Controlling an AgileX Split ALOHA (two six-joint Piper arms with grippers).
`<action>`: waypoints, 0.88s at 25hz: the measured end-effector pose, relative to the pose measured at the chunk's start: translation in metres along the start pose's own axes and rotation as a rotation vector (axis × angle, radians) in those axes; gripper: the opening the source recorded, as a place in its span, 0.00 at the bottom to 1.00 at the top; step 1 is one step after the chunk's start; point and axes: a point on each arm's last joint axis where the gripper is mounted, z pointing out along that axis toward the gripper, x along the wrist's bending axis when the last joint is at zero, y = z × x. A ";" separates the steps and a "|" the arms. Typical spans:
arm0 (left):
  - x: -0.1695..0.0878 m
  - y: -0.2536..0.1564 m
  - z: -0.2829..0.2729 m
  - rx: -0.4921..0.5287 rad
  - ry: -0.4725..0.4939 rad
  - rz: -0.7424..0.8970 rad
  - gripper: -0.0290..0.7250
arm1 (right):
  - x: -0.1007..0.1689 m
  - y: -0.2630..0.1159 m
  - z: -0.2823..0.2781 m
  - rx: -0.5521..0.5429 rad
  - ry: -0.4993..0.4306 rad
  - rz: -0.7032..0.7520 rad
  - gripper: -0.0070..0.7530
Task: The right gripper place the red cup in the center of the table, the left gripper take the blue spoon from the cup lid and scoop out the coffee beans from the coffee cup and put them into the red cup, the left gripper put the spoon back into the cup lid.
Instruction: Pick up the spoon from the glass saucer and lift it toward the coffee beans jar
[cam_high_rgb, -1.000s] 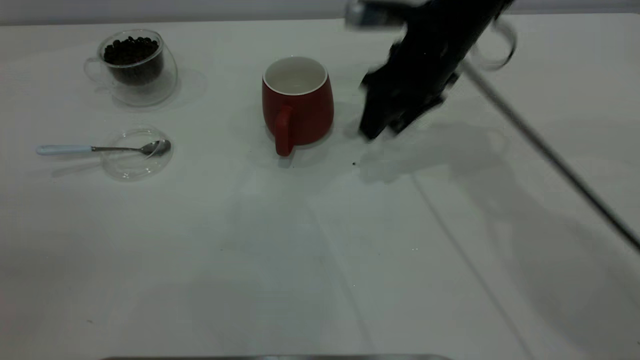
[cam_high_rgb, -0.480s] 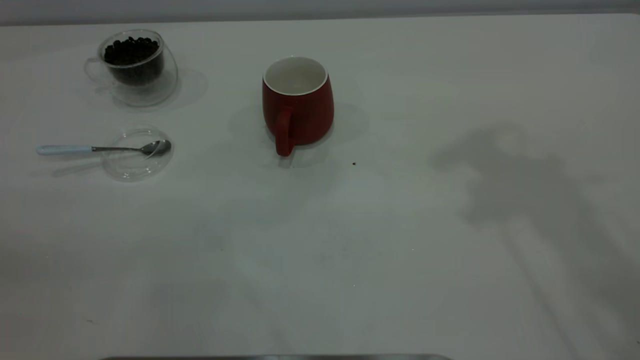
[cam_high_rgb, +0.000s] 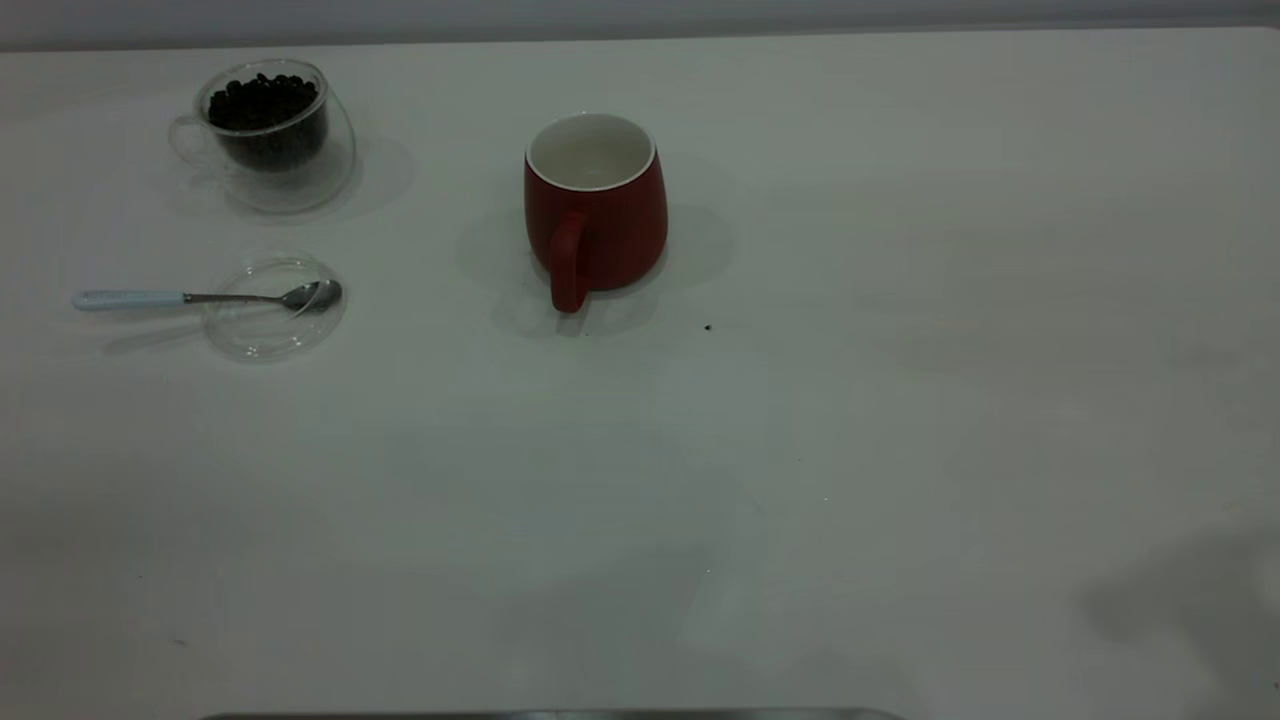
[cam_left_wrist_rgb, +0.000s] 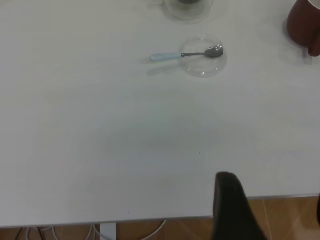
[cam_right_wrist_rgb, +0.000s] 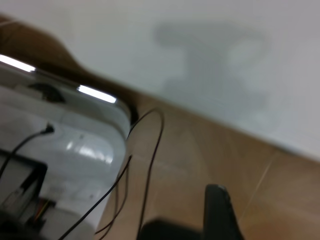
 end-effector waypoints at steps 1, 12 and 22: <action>0.000 0.000 0.000 0.000 0.000 0.000 0.65 | 0.002 -0.013 0.001 -0.007 0.006 0.014 0.69; 0.000 0.000 0.000 0.000 0.000 0.001 0.65 | 0.007 -0.064 -0.007 -0.180 0.030 0.051 0.69; 0.000 0.000 0.000 0.000 0.000 0.001 0.65 | -0.001 -0.104 -0.032 -0.484 -0.109 0.250 0.69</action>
